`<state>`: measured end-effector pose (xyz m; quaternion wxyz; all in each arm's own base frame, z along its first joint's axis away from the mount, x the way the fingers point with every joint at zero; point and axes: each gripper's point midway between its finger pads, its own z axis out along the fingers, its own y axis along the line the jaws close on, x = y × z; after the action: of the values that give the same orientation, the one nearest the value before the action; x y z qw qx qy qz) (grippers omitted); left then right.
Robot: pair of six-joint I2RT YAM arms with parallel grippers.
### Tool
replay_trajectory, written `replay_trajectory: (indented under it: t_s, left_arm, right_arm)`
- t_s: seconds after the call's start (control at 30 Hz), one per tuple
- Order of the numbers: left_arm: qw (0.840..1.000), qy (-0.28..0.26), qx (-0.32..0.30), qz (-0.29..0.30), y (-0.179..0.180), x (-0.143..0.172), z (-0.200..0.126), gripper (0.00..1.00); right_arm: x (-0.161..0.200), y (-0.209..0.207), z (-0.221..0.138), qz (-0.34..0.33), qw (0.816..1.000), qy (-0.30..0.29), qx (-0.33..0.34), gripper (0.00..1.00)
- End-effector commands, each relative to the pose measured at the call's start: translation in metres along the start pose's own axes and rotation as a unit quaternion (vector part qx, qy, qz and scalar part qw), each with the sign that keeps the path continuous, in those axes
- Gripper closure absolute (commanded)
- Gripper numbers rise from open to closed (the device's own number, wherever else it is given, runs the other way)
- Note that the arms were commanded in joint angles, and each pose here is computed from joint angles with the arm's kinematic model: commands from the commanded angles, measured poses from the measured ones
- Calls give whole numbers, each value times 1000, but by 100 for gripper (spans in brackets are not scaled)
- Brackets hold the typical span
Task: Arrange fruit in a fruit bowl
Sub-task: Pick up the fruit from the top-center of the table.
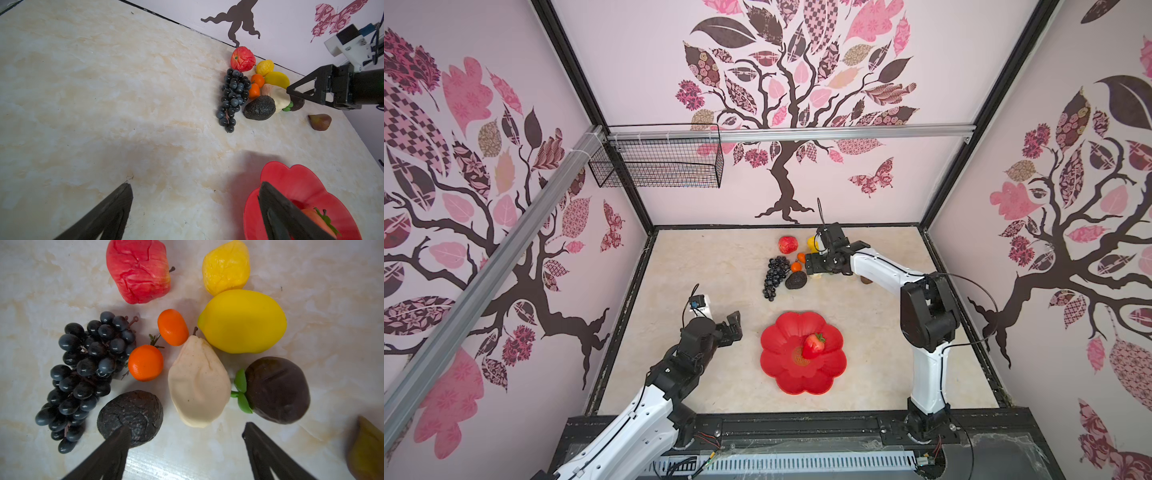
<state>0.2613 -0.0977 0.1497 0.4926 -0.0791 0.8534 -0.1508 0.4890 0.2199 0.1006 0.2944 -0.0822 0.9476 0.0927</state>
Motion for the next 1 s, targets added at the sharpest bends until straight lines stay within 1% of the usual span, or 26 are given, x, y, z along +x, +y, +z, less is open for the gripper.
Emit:
replay_trajectory:
  t_s: [0.0,0.2,0.53,0.97]
  left_arm:
    - [1000,9,-9,6,6,10,4,2]
    - [1000,10,-10,7,6,11,6,2]
    - [1000,15,-15,8,7,14,9,2]
    - [1000,15,-11,8,5,13,9,2]
  right_arm:
    - [11,-3,19,-16,999,35,7,15]
    - [7,-9,35,-22,998,41,30,17]
    - [10,-13,54,-28,997,61,45,26]
    - [16,-17,67,-33,995,74,57,23]
